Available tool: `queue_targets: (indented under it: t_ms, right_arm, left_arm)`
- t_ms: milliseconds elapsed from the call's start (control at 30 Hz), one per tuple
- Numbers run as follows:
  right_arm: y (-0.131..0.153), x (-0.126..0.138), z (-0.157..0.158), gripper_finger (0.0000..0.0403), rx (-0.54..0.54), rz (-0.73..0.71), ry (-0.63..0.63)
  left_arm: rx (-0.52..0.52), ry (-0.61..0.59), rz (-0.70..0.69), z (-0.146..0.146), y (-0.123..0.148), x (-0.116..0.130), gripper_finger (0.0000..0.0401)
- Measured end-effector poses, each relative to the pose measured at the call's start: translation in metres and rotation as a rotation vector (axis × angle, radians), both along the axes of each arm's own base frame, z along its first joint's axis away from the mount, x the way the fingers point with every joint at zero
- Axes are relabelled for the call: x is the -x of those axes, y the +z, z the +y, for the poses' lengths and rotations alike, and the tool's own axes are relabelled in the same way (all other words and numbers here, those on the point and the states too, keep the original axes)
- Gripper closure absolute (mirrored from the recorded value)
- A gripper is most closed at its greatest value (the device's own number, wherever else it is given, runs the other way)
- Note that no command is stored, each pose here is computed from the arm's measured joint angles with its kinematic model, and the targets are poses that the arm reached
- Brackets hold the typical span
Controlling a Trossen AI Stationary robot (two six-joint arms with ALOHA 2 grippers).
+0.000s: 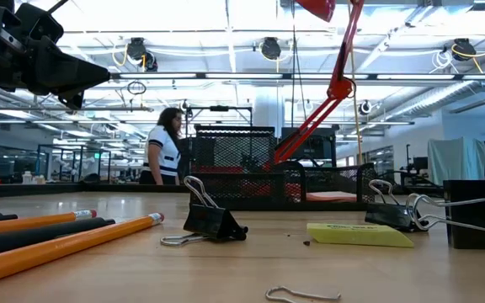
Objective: Pick and place office supplies into organizer
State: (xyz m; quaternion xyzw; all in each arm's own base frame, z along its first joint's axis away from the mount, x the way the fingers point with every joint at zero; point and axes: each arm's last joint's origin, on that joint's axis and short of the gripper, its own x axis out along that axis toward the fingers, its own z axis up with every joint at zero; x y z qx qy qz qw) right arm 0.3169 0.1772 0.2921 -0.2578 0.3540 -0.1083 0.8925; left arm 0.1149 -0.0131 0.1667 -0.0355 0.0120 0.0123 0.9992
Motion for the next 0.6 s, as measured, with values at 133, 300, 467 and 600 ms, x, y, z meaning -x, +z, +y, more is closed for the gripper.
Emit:
queue_targets:
  t_ms: [133, 300, 467, 600]
  right_arm:
    - [0.007, 0.029, -0.020, 0.0402, -0.082, -0.103, 0.030]
    - [-0.013, 0.056, -0.049, 0.0402, -0.355, -0.230, 0.145]
    - [-0.041, 0.076, -0.069, 0.0402, -0.574, -0.427, 0.389]
    - [-0.057, 0.099, -0.087, 0.0402, -0.610, -0.544, 0.436]
  left_arm:
    - [0.000, 0.000, 0.000, 0.000, 0.000, 0.000, 0.0354]
    - [-0.001, 0.001, 0.000, 0.000, 0.000, 0.000, 0.0354]
    - [-0.024, 0.001, 0.001, 0.000, 0.000, 0.000, 0.0354]
    - [-0.023, 0.001, 0.002, 0.000, 0.000, 0.000, 0.0354]
